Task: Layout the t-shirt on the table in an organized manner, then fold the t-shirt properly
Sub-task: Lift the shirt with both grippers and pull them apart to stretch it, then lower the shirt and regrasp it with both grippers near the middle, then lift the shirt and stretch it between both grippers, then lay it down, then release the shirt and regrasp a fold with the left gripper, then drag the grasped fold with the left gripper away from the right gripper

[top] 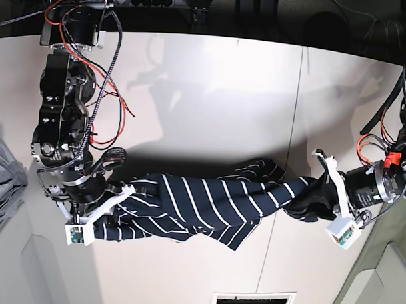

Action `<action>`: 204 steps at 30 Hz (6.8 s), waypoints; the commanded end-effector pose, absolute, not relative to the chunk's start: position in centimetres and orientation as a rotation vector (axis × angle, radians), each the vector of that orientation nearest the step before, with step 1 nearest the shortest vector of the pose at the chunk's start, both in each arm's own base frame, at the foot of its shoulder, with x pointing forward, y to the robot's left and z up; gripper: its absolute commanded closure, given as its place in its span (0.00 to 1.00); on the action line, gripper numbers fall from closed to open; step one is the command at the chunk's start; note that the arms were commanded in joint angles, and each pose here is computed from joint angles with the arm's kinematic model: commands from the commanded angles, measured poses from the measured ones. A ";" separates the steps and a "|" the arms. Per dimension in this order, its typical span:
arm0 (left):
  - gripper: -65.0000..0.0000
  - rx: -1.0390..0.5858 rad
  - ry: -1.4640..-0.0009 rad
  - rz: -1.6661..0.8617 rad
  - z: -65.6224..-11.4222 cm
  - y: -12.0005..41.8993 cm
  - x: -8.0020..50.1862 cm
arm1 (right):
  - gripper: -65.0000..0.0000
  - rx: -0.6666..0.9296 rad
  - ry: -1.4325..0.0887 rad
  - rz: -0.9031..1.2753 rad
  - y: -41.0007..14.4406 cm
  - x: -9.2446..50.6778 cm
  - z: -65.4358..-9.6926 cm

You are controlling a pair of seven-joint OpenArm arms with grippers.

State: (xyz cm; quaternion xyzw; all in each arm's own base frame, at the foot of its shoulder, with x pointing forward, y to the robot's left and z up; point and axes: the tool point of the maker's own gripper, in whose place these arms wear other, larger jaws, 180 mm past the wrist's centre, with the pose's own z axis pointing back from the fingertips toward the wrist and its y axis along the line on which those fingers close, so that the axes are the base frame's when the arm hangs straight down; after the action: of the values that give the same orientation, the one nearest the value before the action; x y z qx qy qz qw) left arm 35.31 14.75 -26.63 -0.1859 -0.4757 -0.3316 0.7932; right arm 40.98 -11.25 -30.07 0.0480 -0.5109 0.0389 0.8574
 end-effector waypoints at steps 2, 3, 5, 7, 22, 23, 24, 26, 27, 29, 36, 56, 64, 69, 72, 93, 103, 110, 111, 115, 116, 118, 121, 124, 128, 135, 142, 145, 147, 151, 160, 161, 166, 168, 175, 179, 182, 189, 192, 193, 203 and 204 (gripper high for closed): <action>1.00 -0.389 -1.049 -0.732 -25.7 14.6 35.1 | 1.00 0.090 -1.126 0.073 -11.8 41.4 -28.8; 1.00 -0.397 -1.044 -0.729 -25.9 14.4 34.8 | 1.00 0.098 -1.120 0.075 -11.6 41.2 -29.0; 1.00 -0.405 -1.042 -0.725 -26.1 14.2 34.7 | 1.00 0.105 -1.114 0.086 -11.3 40.9 -29.3; 1.00 -0.404 -1.060 -0.725 -25.7 14.2 35.0 | 1.00 0.114 -1.124 0.114 -10.9 41.0 -29.1; 1.00 -0.129 -1.404 -0.844 -10.2 18.8 38.3 | 1.00 0.223 -1.354 0.233 -8.3 45.9 -18.8; 1.00 -0.110 -1.404 -0.872 -9.8 18.5 37.9 | 1.00 0.254 -1.357 0.240 -7.8 45.9 -18.5; 1.00 -0.092 -1.408 -0.876 -9.3 18.4 37.7 | 1.00 0.278 -1.360 0.247 -7.4 45.8 -18.4; 1.00 -0.073 -1.427 -0.859 -8.5 18.4 37.6 | 1.00 0.298 -1.345 0.258 -7.0 45.6 -18.7; 1.00 -0.072 -1.431 -0.861 -8.4 18.3 37.6 | 1.00 0.297 -1.333 0.258 -7.0 45.5 -19.0; 1.00 -0.077 -1.424 -0.859 -8.8 18.3 37.6 | 1.00 0.297 -1.314 0.255 -7.0 45.1 -19.8; 1.00 -0.201 -1.324 -0.804 -14.3 16.7 36.0 | 1.00 0.220 -1.152 0.248 -8.1 41.8 -26.9; 0.46 -0.523 -0.963 -0.414 -37.2 9.8 37.2 | 0.52 -0.026 -0.834 -0.107 -18.8 31.5 -38.9; 0.46 -0.416 -0.869 -0.393 -42.5 7.8 38.7 | 0.52 0.081 -1.000 -0.065 -16.8 33.0 -32.7; 0.46 -0.367 -0.856 -0.397 -44.0 7.3 38.7 | 0.52 0.147 -1.018 0.048 -13.0 33.5 -32.0; 0.47 -0.364 -0.821 -0.419 -45.2 6.6 38.0 | 0.52 0.191 -1.012 0.146 -9.9 33.4 -32.1; 1.00 -0.306 -0.769 -0.481 -46.7 7.8 36.8 | 1.00 0.130 -0.819 0.329 -5.4 37.6 -43.7; 1.00 -0.221 -0.866 -0.517 -41.6 13.4 38.8 | 1.00 0.141 -0.978 0.378 -4.5 40.2 -36.2; 1.00 -0.078 -1.065 -0.697 -30.8 16.4 39.5 | 1.00 0.143 -1.206 0.367 -4.5 41.1 -25.9; 1.00 -0.046 -1.097 -0.698 -28.9 17.2 39.8 | 1.00 0.137 -1.234 0.358 -4.9 41.1 -24.9; 1.00 0.122 -1.201 -0.659 -22.0 21.7 40.7 | 1.00 0.098 -1.312 0.294 -7.4 41.4 -22.2; 1.00 0.162 -1.225 -0.649 -20.5 23.0 40.8 | 1.00 0.086 -1.321 0.272 -8.3 41.5 -21.8; 1.00 0.208 -1.276 -0.641 -17.4 24.6 40.7 | 1.00 0.085 -1.333 0.223 -9.9 41.5 -21.5; 1.00 0.233 -1.344 -0.637 -13.7 25.3 40.2 | 1.00 0.109 -1.338 0.181 -11.7 41.5 -21.3; 1.00 0.242 -1.379 -0.668 -11.8 24.6 39.6 | 1.00 0.088 -1.335 0.167 -13.3 41.4 -21.3; 1.00 0.227 -1.331 -0.675 -13.0 24.2 39.0 | 1.00 0.056 -1.290 0.143 -14.9 41.1 -22.6; 1.00 0.042 -1.103 -0.718 -22.1 21.8 34.8 | 0.93 0.026 -1.056 0.035 -18.1 40.4 -30.7; 0.96 -0.314 -0.873 -0.713 -31.5 15.9 25.6 | 0.51 0.000 -0.888 -0.141 -22.2 35.2 -38.0; 0.75 -0.366 -0.833 -0.671 -33.1 14.9 23.6 | 0.51 -0.007 -0.930 -0.223 -24.1 34.1 -38.2; 0.64 -0.376 -0.827 -0.661 -33.4 14.7 23.2 | 0.51 -0.010 -0.964 -0.266 -25.2 34.1 -37.7; 0.59 -0.331 -0.876 -0.644 -32.6 15.3 24.8 | 0.51 0.008 -1.048 -0.322 -26.4 35.1 -35.9; 0.44 -0.227 -0.996 -0.558 -30.9 18.6 31.2 | 0.31 0.126 -1.085 -0.268 -23.4 40.2 -34.6; 0.41 -0.225 -0.993 -0.523 -31.5 19.5 31.9 | 0.31 0.150 -1.062 -0.255 -22.6 40.7 -35.4; 0.40 -0.234 -0.918 -0.342 -36.1 23.4 34.3 | 0.31 0.257 -0.941 -0.170 -18.2 41.8 -39.7; 0.40 -0.281 -0.878 -0.335 -37.8 23.1 34.6 | 0.38 0.272 -0.930 -0.148 -16.9 41.9 -40.8; 1.00 -0.373 -0.721 -0.399 -43.9 20.2 31.7 | 1.00 0.276 -0.924 -0.066 -13.9 41.9 -41.5; 1.00 -0.376 -0.718 -0.473 -43.9 18.6 32.1 | 1.00 0.276 -0.993 -0.066 -14.2 43.2 -39.9; 1.00 -0.382 -0.795 -0.455 -40.9 19.2 35.3 | 1.00 0.317 -1.063 0.030 -13.7 45.1 -36.8; 1.00 -0.384 -0.936 -0.488 -30.7 21.4 40.4 | 1.00 0.351 -1.265 0.219 -12.6 46.8 -26.6; 1.00 -0.367 -1.016 -0.552 -26.5 21.5 41.1 | 1.00 0.343 -1.260 0.240 -12.4 46.1 -24.3; 1.00 -0.363 -1.033 -0.579 -25.6 21.2 41.0 | 1.00 0.345 -1.251 0.248 -12.3 45.7 -24.0; 1.00 -0.446 -0.839 -0.600 -30.4 18.8 35.9 | 1.00 0.303 -1.151 0.157 -15.4 34.6 -29.1; 1.00 -0.464 -0.822 -0.587 -31.3 18.5 35.4 | 1.00 0.278 -1.139 0.129 -16.6 33.4 -29.7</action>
State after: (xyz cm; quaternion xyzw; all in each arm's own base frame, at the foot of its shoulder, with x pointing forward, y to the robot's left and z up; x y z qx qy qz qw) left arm 34.29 18.35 -33.34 -0.2163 -0.3608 -0.2786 0.8634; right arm 32.39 -16.50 -31.80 0.1294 -0.5046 0.0560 0.8518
